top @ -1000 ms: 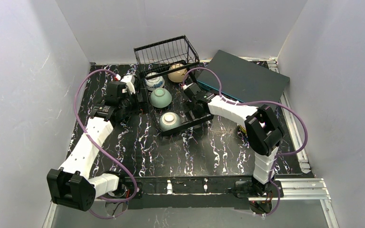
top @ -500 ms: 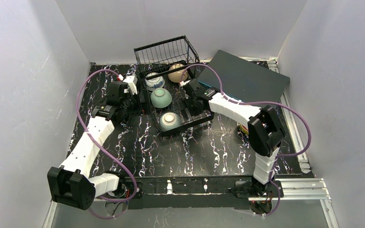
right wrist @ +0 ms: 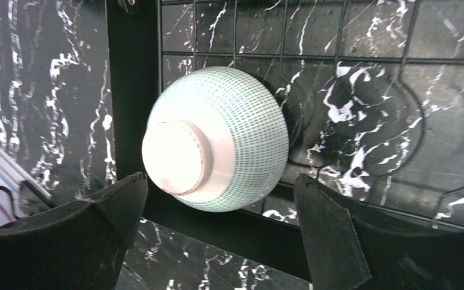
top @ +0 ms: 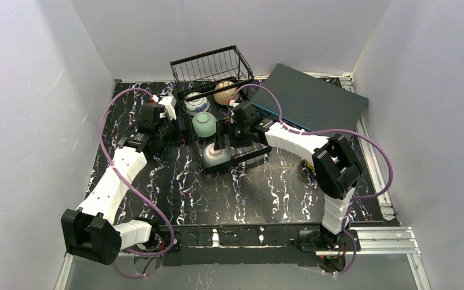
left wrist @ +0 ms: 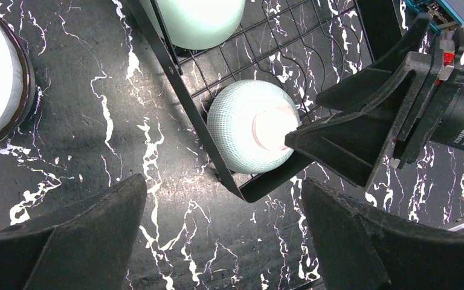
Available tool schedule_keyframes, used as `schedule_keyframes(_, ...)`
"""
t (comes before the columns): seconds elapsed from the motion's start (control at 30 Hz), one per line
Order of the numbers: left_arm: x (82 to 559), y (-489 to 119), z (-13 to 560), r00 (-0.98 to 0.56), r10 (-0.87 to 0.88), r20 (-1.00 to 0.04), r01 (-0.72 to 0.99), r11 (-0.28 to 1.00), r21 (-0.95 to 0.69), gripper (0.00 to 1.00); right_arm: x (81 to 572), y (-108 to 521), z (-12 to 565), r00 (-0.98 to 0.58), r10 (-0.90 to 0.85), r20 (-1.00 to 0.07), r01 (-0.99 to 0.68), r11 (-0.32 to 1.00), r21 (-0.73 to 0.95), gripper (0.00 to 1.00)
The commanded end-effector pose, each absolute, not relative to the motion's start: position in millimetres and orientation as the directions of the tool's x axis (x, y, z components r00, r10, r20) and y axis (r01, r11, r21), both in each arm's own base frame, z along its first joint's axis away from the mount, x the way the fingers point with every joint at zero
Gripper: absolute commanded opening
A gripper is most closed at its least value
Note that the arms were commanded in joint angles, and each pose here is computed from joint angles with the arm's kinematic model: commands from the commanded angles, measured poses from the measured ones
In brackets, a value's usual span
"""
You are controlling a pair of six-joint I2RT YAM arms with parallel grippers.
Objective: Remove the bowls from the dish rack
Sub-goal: Pick up the bowl from the dish rack.
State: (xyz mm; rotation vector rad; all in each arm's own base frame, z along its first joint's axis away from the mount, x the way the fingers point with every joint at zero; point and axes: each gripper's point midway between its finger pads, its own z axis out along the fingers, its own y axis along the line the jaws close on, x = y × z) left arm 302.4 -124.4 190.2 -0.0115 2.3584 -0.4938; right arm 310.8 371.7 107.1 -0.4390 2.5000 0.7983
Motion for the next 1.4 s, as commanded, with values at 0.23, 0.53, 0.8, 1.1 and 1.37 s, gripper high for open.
schedule_keyframes(0.23,298,-128,185,-0.756,-0.14,-0.639,0.135,0.922,-0.362,0.98,313,398,113,-0.87,-0.017,-0.493,-0.356,0.713,0.603,0.99)
schedule_keyframes(0.53,298,-130,185,-0.758,-0.14,-0.637,0.14,0.919,-0.369,0.98,313,384,85,-0.895,0.021,-0.445,-0.286,0.739,0.61,0.99)
schedule_keyframes(0.8,298,-130,185,-0.758,-0.14,-0.637,0.139,0.919,-0.368,0.98,306,389,70,-0.918,0.001,-0.397,-0.275,0.718,0.639,0.99)
schedule_keyframes(1.1,298,-129,184,-0.76,-0.138,-0.635,0.138,0.921,-0.365,0.98,302,394,53,-0.934,-0.001,-0.358,-0.254,0.707,0.66,0.99)
schedule_keyframes(1.37,298,-129,182,-0.762,-0.139,-0.632,0.135,0.921,-0.365,0.98,299,394,40,-0.944,0.013,-0.329,-0.233,0.68,0.695,0.99)
